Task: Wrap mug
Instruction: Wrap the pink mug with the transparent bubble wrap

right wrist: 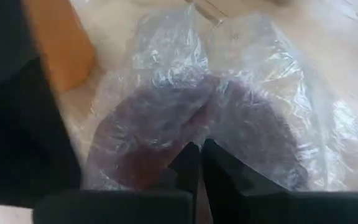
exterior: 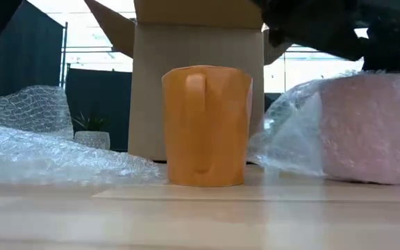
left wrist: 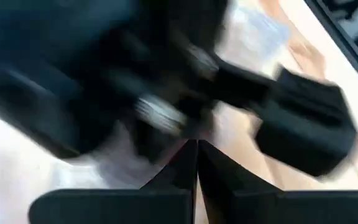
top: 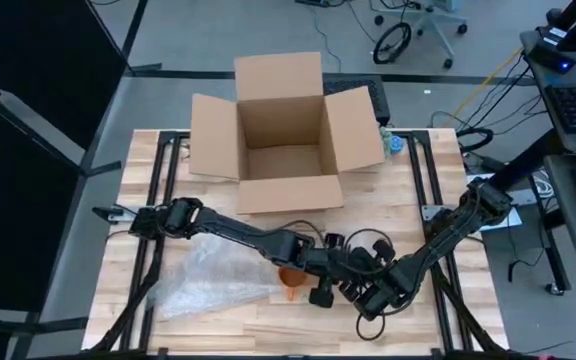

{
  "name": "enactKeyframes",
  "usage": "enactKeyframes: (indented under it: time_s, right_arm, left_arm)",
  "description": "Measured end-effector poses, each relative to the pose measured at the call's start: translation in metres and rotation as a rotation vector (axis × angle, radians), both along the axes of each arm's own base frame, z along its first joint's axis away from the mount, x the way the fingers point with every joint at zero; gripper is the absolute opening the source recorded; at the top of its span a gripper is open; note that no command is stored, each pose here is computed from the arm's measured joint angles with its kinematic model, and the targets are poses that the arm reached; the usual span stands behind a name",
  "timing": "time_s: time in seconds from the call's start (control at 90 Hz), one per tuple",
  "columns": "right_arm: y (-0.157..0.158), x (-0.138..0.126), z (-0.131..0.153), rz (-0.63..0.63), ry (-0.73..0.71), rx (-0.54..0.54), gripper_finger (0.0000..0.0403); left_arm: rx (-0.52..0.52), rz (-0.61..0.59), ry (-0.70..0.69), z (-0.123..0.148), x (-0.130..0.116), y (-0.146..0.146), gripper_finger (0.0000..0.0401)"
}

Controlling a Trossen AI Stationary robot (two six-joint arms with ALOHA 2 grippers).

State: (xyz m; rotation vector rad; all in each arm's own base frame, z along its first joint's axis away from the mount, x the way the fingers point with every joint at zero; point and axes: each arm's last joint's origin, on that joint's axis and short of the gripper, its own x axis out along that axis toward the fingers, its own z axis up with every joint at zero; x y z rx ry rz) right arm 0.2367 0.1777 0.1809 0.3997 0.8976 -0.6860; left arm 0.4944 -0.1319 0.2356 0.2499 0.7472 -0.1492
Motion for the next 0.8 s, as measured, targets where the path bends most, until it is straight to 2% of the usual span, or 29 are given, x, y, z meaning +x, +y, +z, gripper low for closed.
enactKeyframes:
  time_s: [0.3,0.422,0.544,0.8]
  right_arm:
    - [0.0,-0.001,0.0,0.024,0.027,0.002,0.0004]
    - [0.002,0.001,0.0,0.079,0.031,-0.007,0.0004]
    - [0.003,0.002,0.0,0.123,0.035,-0.012,0.0004]
    - [0.006,0.004,0.01,0.205,0.074,-0.012,0.0004]
  left_arm:
    - [-0.025,-0.007,0.0,-0.017,0.003,0.01,0.0]
    - [0.011,-0.036,0.02,-0.027,0.001,0.013,0.0]
    - [0.0,-0.027,0.024,-0.036,0.002,0.02,0.0]
    - [-0.011,-0.034,0.021,-0.038,0.003,0.021,0.0]
